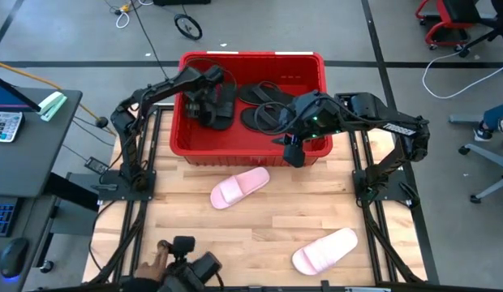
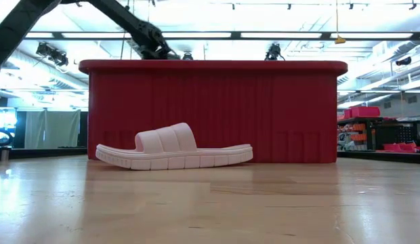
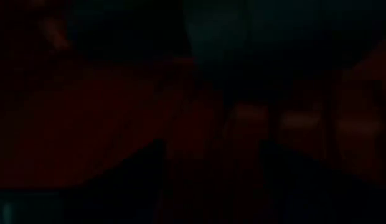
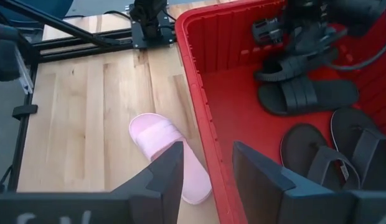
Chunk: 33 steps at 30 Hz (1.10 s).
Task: Pick and place slides into bin
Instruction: Put the bottom pink slide into the red bin
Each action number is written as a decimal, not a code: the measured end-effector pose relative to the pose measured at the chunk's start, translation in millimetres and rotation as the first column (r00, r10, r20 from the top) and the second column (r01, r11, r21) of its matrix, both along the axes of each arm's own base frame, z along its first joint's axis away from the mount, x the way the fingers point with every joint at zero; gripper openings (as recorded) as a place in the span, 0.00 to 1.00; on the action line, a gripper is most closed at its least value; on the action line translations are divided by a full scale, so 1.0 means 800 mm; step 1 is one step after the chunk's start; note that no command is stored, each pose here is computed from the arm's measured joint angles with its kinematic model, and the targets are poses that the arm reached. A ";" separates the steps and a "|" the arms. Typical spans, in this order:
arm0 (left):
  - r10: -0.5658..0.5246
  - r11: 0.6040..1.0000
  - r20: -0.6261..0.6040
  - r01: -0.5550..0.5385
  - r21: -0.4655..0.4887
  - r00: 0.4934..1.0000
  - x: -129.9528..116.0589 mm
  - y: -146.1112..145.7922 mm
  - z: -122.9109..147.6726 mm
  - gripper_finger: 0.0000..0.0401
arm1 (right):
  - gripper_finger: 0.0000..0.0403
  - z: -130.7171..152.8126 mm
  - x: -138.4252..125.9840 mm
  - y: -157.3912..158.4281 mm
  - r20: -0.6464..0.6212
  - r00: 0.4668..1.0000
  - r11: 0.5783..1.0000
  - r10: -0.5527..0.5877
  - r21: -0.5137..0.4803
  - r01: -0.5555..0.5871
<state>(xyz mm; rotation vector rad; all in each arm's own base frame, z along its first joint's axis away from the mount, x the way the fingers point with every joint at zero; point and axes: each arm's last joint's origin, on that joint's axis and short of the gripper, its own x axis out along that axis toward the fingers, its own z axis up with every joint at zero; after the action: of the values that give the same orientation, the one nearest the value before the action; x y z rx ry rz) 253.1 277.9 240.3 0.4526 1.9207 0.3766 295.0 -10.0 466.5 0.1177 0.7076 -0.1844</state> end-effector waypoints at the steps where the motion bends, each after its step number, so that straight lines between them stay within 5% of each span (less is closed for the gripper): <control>1: -0.035 0.999 -0.052 0.036 0.021 0.998 0.003 -0.006 0.004 0.66 | 0.35 0.001 -0.001 0.000 0.001 1.000 1.000 0.001 -0.001 -0.001; 6: -0.137 0.984 -0.106 0.147 0.098 0.985 0.020 -0.035 0.043 0.67 | 0.35 0.004 -0.009 0.000 -0.002 1.000 1.000 0.001 -0.002 -0.001; 11: -0.084 0.966 0.139 0.046 0.255 0.987 0.031 -0.051 0.133 0.66 | 0.35 0.009 -0.026 0.001 -0.024 1.000 1.000 0.002 -0.002 -0.002; 14: -0.061 0.940 0.378 -0.074 0.332 0.924 0.030 -0.071 0.205 0.64 | 0.35 0.012 -0.035 0.001 -0.029 1.000 1.000 0.002 -0.001 -0.002; 17: -0.042 0.934 0.690 -0.217 0.283 0.722 0.022 -0.101 0.275 0.62 | 0.35 0.013 -0.048 0.001 -0.051 0.998 0.999 -0.025 0.029 0.026; 19: -0.033 0.941 0.871 -0.279 0.193 0.491 0.017 -0.126 0.300 0.61 | 0.35 0.013 -0.058 0.002 -0.083 0.994 0.992 -0.072 0.097 0.080; 22: 0.050 0.980 0.985 -0.199 -0.016 0.166 -0.001 -0.162 0.323 0.58 | 0.35 0.002 -0.073 0.010 -0.228 0.969 0.976 -0.097 0.171 0.138; 23: 0.105 0.988 0.990 -0.128 -0.092 0.097 -0.008 -0.172 0.328 0.58 | 0.35 -0.002 -0.078 0.014 -0.280 0.956 0.974 -0.090 0.176 0.143; 28: 0.345 0.939 0.937 0.019 -0.344 -0.062 -0.023 -0.223 0.341 0.54 | 0.35 -0.023 -0.071 0.053 -0.278 0.952 0.924 0.126 0.382 -0.011; 33: 0.480 0.877 0.873 0.079 -0.474 -0.091 -0.018 -0.260 0.344 0.48 | 0.35 -0.071 -0.054 0.099 -0.312 0.941 0.873 0.130 0.485 0.040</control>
<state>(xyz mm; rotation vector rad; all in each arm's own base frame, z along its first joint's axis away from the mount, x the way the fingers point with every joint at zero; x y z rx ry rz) 238.7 69.6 515.1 -0.4500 0.3949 0.3404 251.6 69.3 409.8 0.5642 1.0907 0.0279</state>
